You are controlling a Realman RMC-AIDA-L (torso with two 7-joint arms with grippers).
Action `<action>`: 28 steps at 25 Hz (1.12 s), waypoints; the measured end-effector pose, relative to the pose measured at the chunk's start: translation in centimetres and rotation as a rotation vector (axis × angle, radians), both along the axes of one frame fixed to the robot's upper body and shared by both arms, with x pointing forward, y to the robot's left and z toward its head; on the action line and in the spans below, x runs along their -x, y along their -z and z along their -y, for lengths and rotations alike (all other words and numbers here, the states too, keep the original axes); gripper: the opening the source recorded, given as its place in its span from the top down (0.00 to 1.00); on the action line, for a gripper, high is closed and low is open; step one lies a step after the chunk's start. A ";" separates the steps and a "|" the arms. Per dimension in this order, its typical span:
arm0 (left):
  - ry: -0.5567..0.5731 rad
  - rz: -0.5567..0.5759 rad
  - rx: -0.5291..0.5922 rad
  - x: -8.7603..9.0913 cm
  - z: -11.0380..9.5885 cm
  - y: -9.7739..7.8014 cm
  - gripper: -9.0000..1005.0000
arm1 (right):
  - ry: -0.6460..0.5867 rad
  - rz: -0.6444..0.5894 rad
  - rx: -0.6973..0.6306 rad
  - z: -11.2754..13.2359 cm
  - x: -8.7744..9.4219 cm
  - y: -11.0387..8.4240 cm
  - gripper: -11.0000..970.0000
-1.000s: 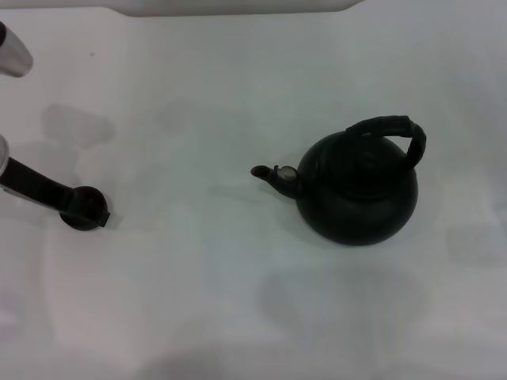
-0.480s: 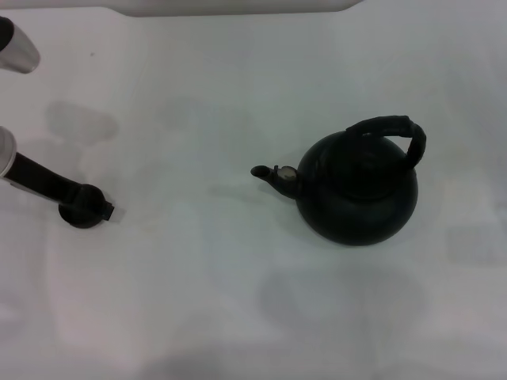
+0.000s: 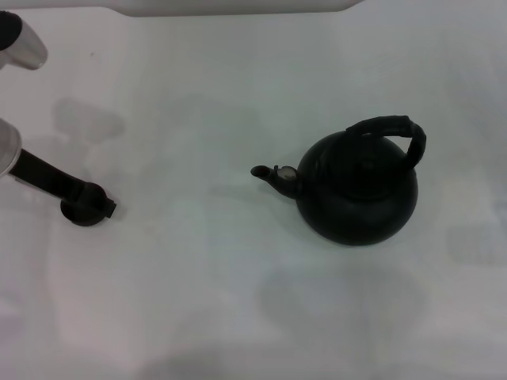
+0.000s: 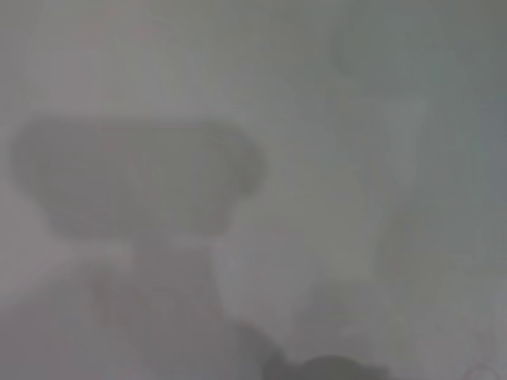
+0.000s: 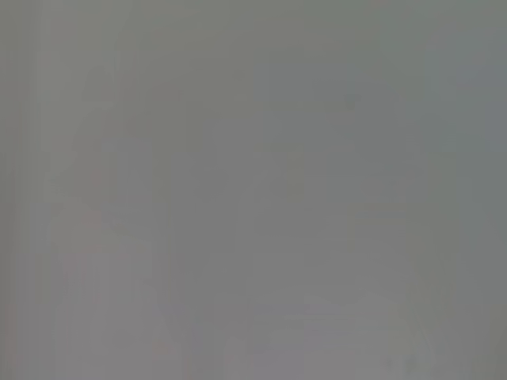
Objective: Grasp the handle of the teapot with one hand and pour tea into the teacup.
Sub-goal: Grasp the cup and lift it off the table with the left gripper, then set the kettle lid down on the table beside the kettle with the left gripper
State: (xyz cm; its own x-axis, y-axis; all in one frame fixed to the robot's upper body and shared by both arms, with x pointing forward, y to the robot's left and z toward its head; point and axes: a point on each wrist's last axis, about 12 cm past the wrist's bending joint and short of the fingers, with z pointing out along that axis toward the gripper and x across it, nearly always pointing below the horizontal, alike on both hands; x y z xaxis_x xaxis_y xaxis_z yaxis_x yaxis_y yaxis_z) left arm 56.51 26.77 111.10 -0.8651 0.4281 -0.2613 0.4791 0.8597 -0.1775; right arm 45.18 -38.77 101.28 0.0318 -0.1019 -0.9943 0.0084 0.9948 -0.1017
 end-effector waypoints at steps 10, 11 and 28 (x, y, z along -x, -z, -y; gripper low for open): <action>0.150 0.124 0.004 -1.4 2.2 -2.1 0.30 | -0.006 0.002 0.003 -0.1 -0.1 -0.1 0.11; 0.184 0.136 0.013 -1.5 2.9 -2.2 0.30 | -0.006 0.003 0.003 -0.1 -0.2 -0.1 0.11; 0.534 0.165 0.095 -0.7 10.5 -2.5 0.30 | -0.013 0.000 -0.001 -0.2 0.0 0.0 0.11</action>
State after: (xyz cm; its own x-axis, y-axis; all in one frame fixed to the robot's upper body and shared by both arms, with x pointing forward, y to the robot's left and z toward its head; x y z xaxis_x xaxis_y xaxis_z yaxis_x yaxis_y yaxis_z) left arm 57.19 16.28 113.57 -0.4789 0.7633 -0.4336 0.8712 0.4740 -0.1278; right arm 45.21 -38.52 101.25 0.0330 -0.1001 -0.9944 -0.0045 0.9949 -0.1003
